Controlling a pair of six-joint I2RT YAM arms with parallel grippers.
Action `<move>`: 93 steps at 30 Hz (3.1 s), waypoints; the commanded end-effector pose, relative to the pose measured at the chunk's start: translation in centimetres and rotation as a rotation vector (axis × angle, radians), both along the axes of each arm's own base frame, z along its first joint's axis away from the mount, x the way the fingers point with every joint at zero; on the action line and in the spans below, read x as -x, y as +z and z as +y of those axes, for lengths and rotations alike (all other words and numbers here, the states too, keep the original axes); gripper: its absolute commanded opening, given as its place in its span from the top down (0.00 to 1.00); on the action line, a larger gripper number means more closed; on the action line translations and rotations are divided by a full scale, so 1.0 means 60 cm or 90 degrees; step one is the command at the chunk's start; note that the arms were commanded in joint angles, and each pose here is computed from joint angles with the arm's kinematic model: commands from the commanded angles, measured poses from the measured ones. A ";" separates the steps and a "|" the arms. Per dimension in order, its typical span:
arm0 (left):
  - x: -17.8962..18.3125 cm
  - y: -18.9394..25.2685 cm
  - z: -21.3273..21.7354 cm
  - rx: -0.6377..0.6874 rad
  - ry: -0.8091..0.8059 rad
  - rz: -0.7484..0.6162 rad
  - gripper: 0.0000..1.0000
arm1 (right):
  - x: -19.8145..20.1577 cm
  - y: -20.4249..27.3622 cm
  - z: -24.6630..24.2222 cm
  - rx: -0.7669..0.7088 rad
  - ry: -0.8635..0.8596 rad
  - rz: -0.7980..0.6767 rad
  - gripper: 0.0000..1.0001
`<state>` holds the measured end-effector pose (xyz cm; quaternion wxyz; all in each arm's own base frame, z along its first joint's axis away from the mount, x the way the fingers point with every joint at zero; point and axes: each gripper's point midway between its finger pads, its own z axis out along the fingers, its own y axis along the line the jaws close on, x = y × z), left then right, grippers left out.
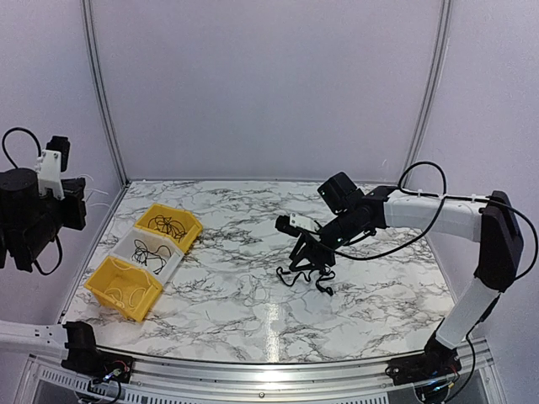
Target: Untangle the cables
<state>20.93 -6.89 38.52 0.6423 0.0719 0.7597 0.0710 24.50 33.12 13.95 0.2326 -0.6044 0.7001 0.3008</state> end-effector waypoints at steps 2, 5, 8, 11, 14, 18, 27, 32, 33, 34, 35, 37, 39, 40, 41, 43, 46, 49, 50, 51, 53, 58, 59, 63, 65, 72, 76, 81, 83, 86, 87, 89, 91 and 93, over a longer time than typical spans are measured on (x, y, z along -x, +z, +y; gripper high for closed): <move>0.017 -0.046 0.052 -0.003 0.058 0.021 1.00 | -0.004 0.003 0.004 -0.012 0.010 -0.008 0.61; 0.019 -0.041 0.060 0.011 0.071 0.013 1.00 | -0.004 0.000 0.004 -0.010 0.010 -0.004 0.61; 0.018 -0.041 0.065 0.008 0.090 0.010 1.00 | -0.003 -0.001 0.005 -0.009 0.011 -0.004 0.60; 0.016 -0.045 0.069 0.006 0.117 0.016 1.00 | -0.003 -0.001 0.004 -0.008 0.010 -0.004 0.61; 0.012 -0.052 0.070 0.011 0.140 0.036 1.00 | -0.002 -0.001 0.004 -0.008 0.010 -0.004 0.61; 0.010 -0.086 0.073 0.031 0.179 0.113 1.00 | -0.002 -0.001 0.004 -0.007 0.010 -0.005 0.61; 0.017 -0.162 0.097 0.017 0.295 0.220 1.00 | -0.001 -0.008 0.003 -0.003 0.012 0.002 0.61; 0.014 -0.177 0.110 0.022 0.341 0.237 1.00 | -0.001 -0.013 0.003 0.002 0.014 0.005 0.61; 0.015 -0.178 0.115 0.015 0.356 0.240 1.00 | -0.001 -0.013 0.003 0.002 0.014 0.004 0.61; 0.014 -0.181 0.116 0.015 0.362 0.245 1.00 | 0.000 -0.013 0.003 0.002 0.014 0.005 0.61; 0.013 -0.183 0.117 0.015 0.367 0.250 1.00 | -0.001 -0.013 0.002 0.002 0.013 0.005 0.61; 0.009 -0.192 0.116 0.012 0.378 0.265 1.00 | 0.000 -0.015 0.002 0.003 0.014 0.006 0.61; -0.001 -0.215 0.106 -0.004 0.386 0.304 1.00 | -0.001 -0.014 0.002 0.003 0.013 0.006 0.61; -0.003 -0.236 0.103 -0.011 0.393 0.337 1.00 | 0.000 -0.015 0.002 0.004 0.014 0.007 0.61; -0.002 -0.260 0.103 -0.013 0.407 0.372 1.00 | -0.001 -0.015 0.002 0.004 0.014 0.007 0.61; 0.003 -0.302 0.101 -0.016 0.431 0.427 1.00 | 0.001 -0.014 0.002 0.003 0.015 0.006 0.61; 0.007 -0.334 0.098 -0.007 0.453 0.448 1.00 | 0.001 -0.012 0.001 0.002 0.015 0.005 0.61; 0.001 -0.372 0.082 0.026 0.437 0.473 1.00 | 0.002 -0.013 0.002 0.001 0.017 0.007 0.61; -0.002 -0.385 0.076 0.038 0.432 0.482 1.00 | 0.003 -0.015 0.002 0.002 0.018 0.009 0.61; -0.006 -0.398 0.071 0.047 0.427 0.490 1.00 | 0.003 -0.015 0.002 0.002 0.018 0.011 0.61; -0.011 -0.423 0.064 0.056 0.423 0.505 1.00 | 0.004 -0.014 0.003 0.001 0.020 0.010 0.61; -0.019 -0.497 0.068 0.052 0.437 0.543 1.00 | 0.004 -0.008 0.003 -0.003 0.019 0.008 0.60; -0.017 -0.514 0.067 0.055 0.438 0.558 1.00 | 0.004 -0.007 0.003 -0.004 0.019 0.007 0.61; -0.015 -0.537 0.065 0.054 0.441 0.588 0.71 | 0.005 -0.002 0.003 -0.007 0.020 0.004 0.60; -0.024 -0.523 0.060 0.068 0.430 0.575 0.57 | 0.005 -0.003 0.003 -0.006 0.020 0.004 0.61; -0.064 -0.411 0.025 0.159 0.338 0.480 0.44 | 0.002 -0.009 0.002 0.001 0.016 0.001 0.60; -0.086 -0.336 -0.011 0.174 0.270 0.415 0.44 | -0.003 -0.018 0.000 0.011 0.011 0.000 0.60; -0.106 -0.305 -0.176 0.217 0.027 0.397 0.41 | -0.009 -0.032 -0.001 0.026 0.003 -0.003 0.60; -0.108 -0.320 -0.237 0.260 -0.036 0.412 0.41 | -0.012 -0.036 -0.001 0.031 -0.001 -0.005 0.60; -0.109 -0.376 -0.313 0.302 -0.092 0.468 0.40 | -0.017 -0.043 -0.003 0.040 -0.009 -0.007 0.60; -0.110 -0.393 -0.332 0.304 -0.099 0.481 0.40 | -0.018 -0.044 -0.003 0.042 -0.011 -0.007 0.60; -0.113 -0.423 -0.363 0.310 -0.109 0.507 0.39 | -0.020 -0.046 -0.004 0.046 -0.015 -0.010 0.60; -0.113 -0.451 -0.394 0.327 -0.122 0.541 0.39 | -0.022 -0.046 -0.005 0.046 -0.017 -0.012 0.59; -0.116 -0.471 -0.425 0.351 -0.145 0.566 0.39 | -0.022 -0.047 -0.005 0.048 -0.018 -0.014 0.59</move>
